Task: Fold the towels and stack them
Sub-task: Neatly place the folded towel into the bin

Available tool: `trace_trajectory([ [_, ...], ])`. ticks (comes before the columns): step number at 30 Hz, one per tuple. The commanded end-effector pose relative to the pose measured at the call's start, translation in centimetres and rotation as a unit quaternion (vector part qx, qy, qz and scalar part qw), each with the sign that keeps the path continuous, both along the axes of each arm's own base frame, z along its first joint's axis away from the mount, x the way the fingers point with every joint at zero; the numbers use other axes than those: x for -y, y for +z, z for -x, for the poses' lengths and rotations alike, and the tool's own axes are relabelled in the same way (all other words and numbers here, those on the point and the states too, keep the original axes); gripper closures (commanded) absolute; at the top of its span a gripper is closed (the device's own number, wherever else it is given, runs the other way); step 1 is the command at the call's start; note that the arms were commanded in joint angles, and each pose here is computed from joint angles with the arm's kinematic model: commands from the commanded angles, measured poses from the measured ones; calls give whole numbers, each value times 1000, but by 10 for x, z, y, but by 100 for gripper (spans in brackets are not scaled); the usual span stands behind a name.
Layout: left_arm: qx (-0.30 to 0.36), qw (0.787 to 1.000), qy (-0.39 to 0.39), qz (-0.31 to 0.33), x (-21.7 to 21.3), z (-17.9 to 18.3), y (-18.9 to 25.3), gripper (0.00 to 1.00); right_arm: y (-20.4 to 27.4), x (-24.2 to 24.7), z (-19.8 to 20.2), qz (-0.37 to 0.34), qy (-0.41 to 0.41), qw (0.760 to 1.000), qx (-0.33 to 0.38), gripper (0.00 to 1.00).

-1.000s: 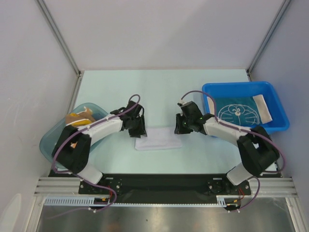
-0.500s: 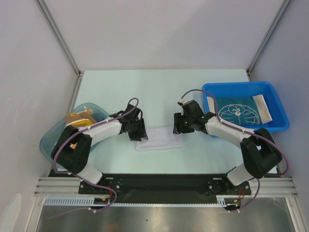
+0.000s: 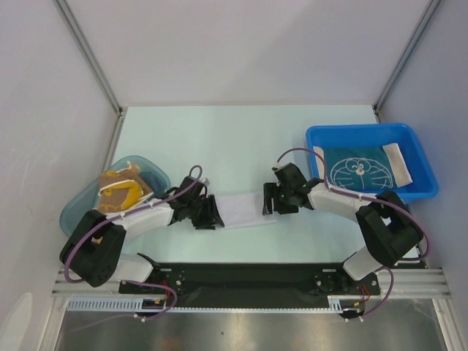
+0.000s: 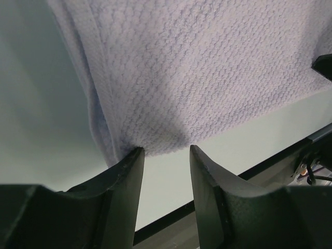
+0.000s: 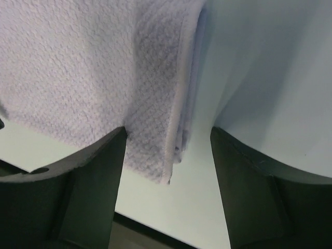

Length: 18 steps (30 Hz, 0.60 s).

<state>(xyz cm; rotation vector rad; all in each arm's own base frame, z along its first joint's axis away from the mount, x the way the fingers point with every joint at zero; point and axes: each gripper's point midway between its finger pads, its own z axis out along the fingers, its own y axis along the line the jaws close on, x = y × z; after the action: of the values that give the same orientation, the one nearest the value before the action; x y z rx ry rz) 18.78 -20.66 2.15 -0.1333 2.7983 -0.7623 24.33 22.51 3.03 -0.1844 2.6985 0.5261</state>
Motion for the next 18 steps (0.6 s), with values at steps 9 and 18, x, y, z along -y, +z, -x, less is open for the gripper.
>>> trace_trajectory([
  [9,-9,1000,13,-13,-7,8,-17,53,-21,-6,6,-29,4,1000,5,47],
  [18,-25,999,30,-28,-16,16,-26,54,-37,2,17,-45,14,999,-4,87],
])
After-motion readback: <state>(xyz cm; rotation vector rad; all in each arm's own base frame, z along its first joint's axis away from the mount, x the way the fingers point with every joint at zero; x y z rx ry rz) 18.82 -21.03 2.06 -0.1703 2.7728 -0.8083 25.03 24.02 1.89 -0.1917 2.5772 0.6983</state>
